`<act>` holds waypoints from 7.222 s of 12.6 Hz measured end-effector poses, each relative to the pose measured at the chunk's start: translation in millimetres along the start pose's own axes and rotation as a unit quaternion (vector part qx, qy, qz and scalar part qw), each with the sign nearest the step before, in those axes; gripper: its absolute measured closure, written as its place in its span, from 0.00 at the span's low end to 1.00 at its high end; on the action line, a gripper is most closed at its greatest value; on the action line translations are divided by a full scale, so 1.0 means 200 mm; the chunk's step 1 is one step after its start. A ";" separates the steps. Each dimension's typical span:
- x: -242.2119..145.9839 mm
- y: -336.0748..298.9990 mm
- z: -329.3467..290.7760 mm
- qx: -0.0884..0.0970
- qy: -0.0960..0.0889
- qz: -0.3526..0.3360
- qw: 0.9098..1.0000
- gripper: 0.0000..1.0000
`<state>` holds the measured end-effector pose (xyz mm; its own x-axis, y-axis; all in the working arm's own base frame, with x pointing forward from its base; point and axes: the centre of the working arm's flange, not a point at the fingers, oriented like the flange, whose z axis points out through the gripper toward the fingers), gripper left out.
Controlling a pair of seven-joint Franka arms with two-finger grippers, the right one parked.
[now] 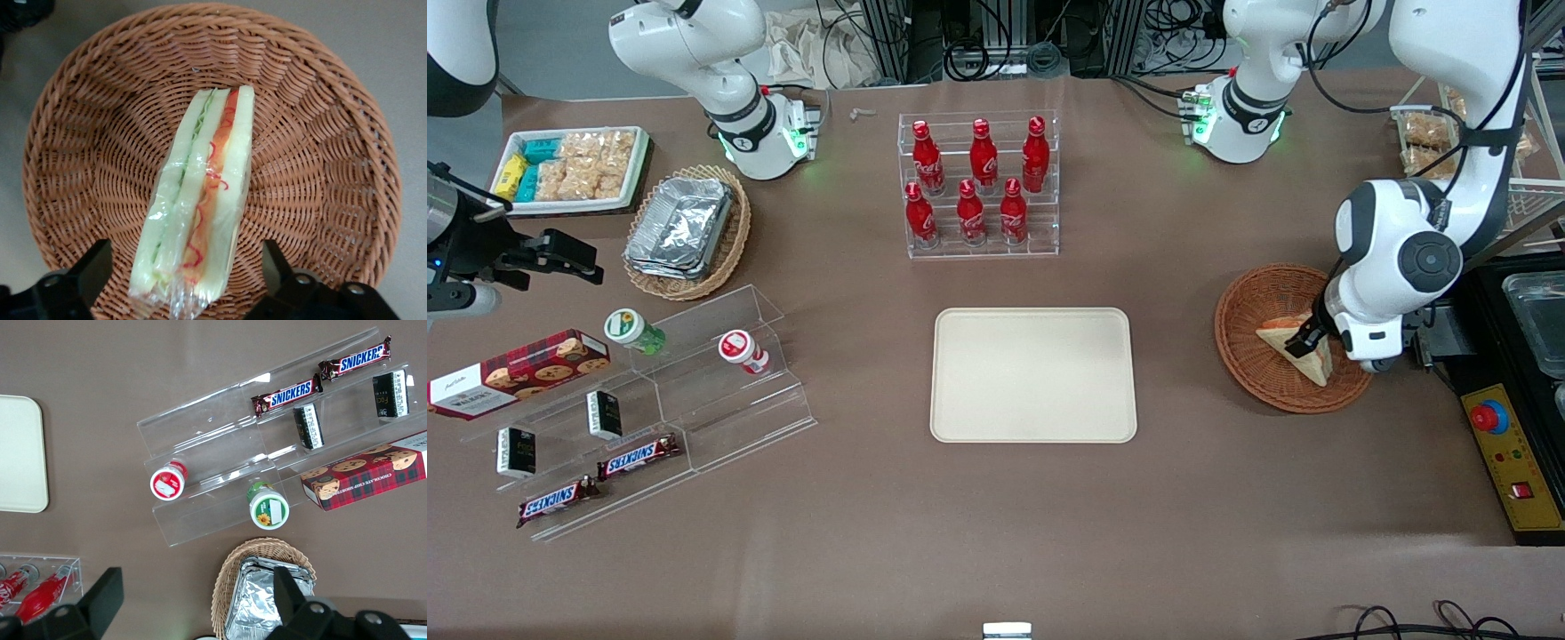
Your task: Place sandwich from basket to tray
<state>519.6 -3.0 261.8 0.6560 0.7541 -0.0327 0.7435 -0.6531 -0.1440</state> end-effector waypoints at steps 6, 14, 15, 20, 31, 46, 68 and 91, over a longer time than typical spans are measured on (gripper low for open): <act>0.02 0.02 0.12 -0.004 0.001 0.000 1.000 0.33; 0.04 -0.01 -0.22 0.018 -0.006 0.007 1.000 0.66; 0.05 -0.02 -0.38 0.021 -0.006 0.013 1.000 0.69; 0.04 -0.01 -1.25 0.003 -0.002 0.124 0.992 0.79; -0.69 0.89 -1.00 -0.074 -0.016 0.320 0.944 0.79; -0.98 1.14 -0.25 -0.042 -0.002 0.364 0.931 0.79; -1.19 1.29 -0.05 -0.033 0.016 0.383 0.923 0.19; 0.50 -0.14 -1.92 -0.091 0.051 0.341 0.934 0.00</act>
<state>614.2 64.0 641.6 0.9873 0.1540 0.0398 0.1520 -0.9872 0.0479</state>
